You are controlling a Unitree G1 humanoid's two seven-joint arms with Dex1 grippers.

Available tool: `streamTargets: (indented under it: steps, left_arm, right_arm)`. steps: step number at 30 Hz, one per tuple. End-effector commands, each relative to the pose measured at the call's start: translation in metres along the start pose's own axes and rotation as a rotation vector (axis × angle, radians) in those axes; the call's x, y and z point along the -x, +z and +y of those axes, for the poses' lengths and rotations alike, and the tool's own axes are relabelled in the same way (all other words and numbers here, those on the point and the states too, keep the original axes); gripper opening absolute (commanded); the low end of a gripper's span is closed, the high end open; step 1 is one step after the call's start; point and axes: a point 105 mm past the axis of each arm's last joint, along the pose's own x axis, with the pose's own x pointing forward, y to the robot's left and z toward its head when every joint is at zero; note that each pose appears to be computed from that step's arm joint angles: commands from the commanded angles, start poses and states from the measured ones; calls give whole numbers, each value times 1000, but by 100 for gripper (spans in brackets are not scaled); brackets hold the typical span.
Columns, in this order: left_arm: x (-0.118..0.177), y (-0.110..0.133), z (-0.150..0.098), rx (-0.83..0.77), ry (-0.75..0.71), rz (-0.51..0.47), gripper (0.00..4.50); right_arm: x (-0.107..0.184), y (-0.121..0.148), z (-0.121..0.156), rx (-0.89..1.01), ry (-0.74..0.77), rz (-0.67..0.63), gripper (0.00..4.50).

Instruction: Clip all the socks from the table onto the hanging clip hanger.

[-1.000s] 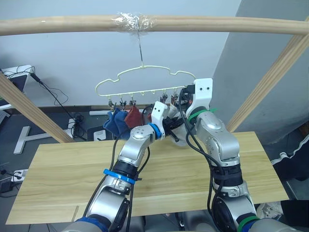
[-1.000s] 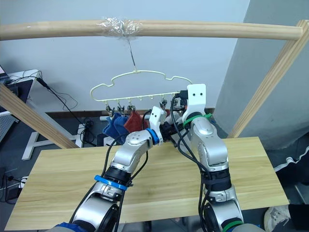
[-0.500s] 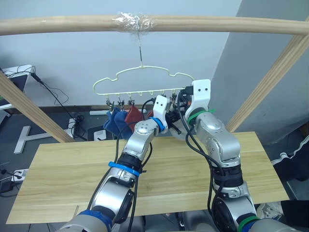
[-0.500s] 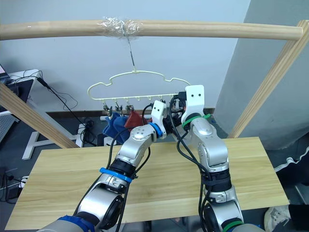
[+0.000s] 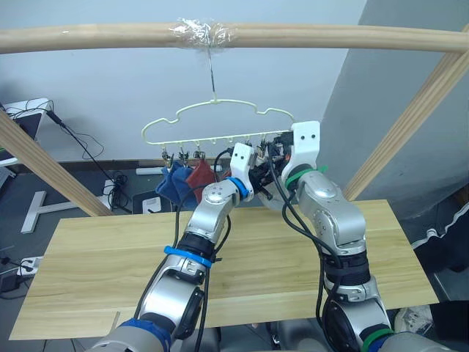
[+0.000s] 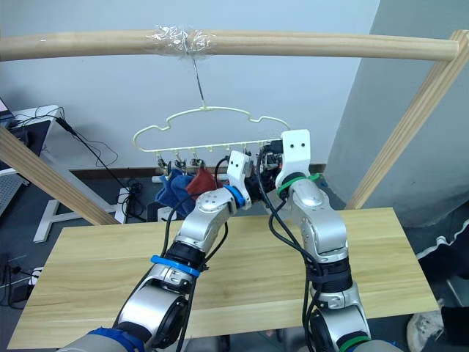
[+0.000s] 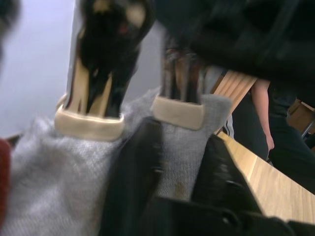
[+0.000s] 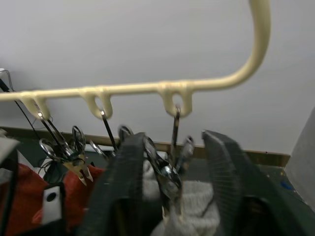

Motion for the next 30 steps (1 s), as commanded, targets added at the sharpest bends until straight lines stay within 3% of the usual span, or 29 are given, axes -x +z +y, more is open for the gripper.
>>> streamTargets:
  steps: [1, 4, 7, 9, 13, 17, 20, 24, 28, 30]
  left_arm:
    - [3, 8, -8, -92, -40, -33, 256]
    - [15, -6, -11, -132, -63, 15, 350]
    - [31, -16, -14, -176, -104, 50, 441]
    - [38, -19, -14, -189, -111, 59, 446]
    - [83, -12, -5, -285, -86, 34, 446]
    - [123, -4, 11, -302, -6, 57, 446]
    - [167, -8, 23, -261, 26, 192, 446]
    - [213, -5, 39, -306, 116, 338, 446]
    - [244, 11, 64, -319, 237, 365, 446]
    - [252, 14, 65, -294, 243, 362, 446]
  right_arm:
    - [4, 16, 1, -10, 9, -66, 333]
    - [8, 18, 1, 16, 38, -73, 442]
    - [19, 11, 3, 169, 101, -59, 450]
    - [24, 5, 1, 207, 124, -36, 450]
    - [50, -8, 2, 480, 293, -40, 450]
    - [70, -7, 5, 524, 452, -57, 450]
    - [92, 2, 1, 511, 590, -59, 450]
    - [106, 12, -18, 519, 630, -44, 450]
    - [112, 22, -41, 544, 614, -53, 450]
    - [116, 18, -46, 578, 634, -35, 450]
